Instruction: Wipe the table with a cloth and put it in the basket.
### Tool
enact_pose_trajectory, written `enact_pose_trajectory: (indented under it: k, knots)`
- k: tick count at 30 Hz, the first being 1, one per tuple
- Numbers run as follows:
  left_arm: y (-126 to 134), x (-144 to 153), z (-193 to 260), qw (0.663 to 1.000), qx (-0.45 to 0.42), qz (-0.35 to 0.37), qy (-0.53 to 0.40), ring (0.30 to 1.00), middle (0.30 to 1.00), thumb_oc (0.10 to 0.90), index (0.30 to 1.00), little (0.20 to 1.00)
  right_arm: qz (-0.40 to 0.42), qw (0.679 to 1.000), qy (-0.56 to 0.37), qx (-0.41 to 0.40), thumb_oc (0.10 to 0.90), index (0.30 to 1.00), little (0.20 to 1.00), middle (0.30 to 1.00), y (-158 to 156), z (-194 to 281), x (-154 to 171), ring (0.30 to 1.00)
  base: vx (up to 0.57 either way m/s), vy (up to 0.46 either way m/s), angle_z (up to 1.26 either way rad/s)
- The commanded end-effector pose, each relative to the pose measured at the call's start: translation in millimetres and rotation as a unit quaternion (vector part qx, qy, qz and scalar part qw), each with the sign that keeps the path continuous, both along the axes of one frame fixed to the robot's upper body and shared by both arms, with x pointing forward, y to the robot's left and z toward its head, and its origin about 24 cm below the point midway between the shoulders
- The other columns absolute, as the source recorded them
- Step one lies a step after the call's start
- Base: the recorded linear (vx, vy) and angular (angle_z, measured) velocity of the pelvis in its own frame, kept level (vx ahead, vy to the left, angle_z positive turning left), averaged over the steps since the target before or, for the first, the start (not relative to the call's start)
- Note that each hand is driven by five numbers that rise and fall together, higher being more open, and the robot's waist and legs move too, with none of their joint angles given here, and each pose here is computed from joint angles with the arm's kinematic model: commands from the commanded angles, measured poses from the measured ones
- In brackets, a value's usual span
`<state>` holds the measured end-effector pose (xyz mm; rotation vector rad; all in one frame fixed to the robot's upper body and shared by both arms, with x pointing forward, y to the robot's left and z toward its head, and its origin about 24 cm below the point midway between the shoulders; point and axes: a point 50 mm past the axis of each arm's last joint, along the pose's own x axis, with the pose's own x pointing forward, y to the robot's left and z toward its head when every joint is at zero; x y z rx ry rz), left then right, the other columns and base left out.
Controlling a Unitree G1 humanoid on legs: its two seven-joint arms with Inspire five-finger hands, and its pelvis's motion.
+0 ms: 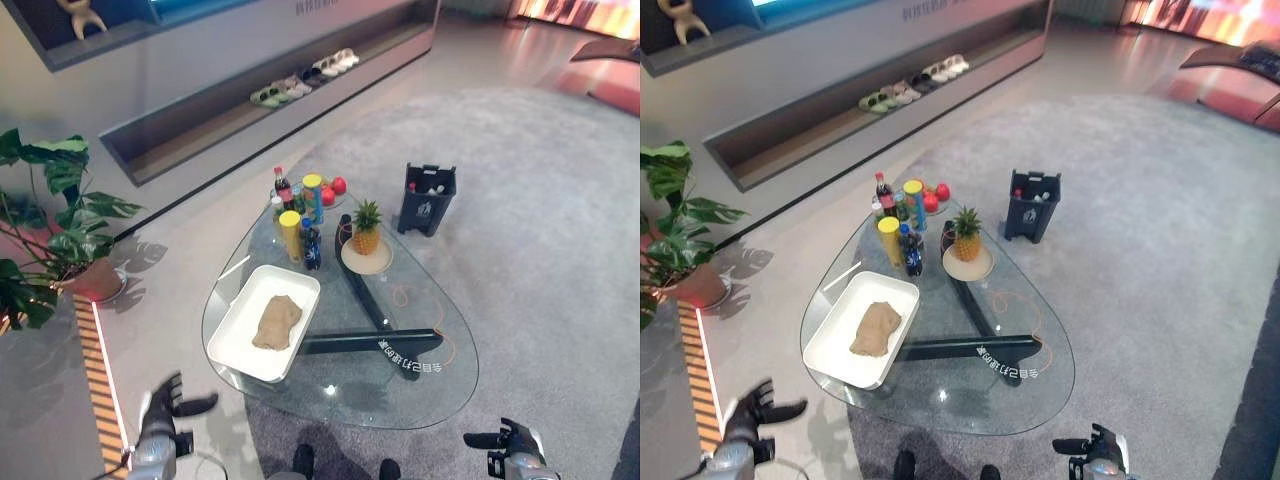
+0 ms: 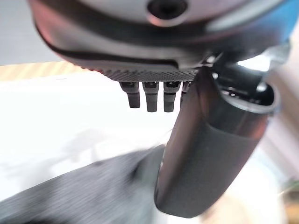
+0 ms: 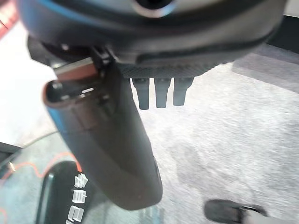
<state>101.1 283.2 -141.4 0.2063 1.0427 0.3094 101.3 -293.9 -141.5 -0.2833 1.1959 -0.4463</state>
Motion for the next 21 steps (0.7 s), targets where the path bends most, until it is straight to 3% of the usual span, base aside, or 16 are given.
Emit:
enact_pose_trajectory:
  k: [1, 8, 21]
  knots:
    - [5, 15, 5, 0.998, 0.013, -0.053, 0.015, 0.9, 0.9, 0.8, 0.9, 0.9, 0.055, 0.998, 0.031, 0.0, 0.8, 0.9, 0.9, 0.9, 0, 0, 3, 0.9, 0.0, 0.0, 0.0]
    - [-18, 1, -9, 0.992, -0.019, -0.1, 0.074, 0.9, 0.9, 0.8, 0.9, 0.9, 0.084, 0.99, 0.11, 0.038, 0.8, 0.9, 0.9, 0.9, 19, -11, -13, 0.9, 0.0, 0.0, 0.0]
    - [-22, -3, -12, 0.988, -0.03, -0.111, 0.103, 0.9, 0.9, 0.8, 0.9, 0.9, 0.119, 0.985, 0.119, 0.037, 0.8, 0.9, 0.9, 0.9, 25, -13, -12, 0.9, 0.0, 0.0, 0.0]
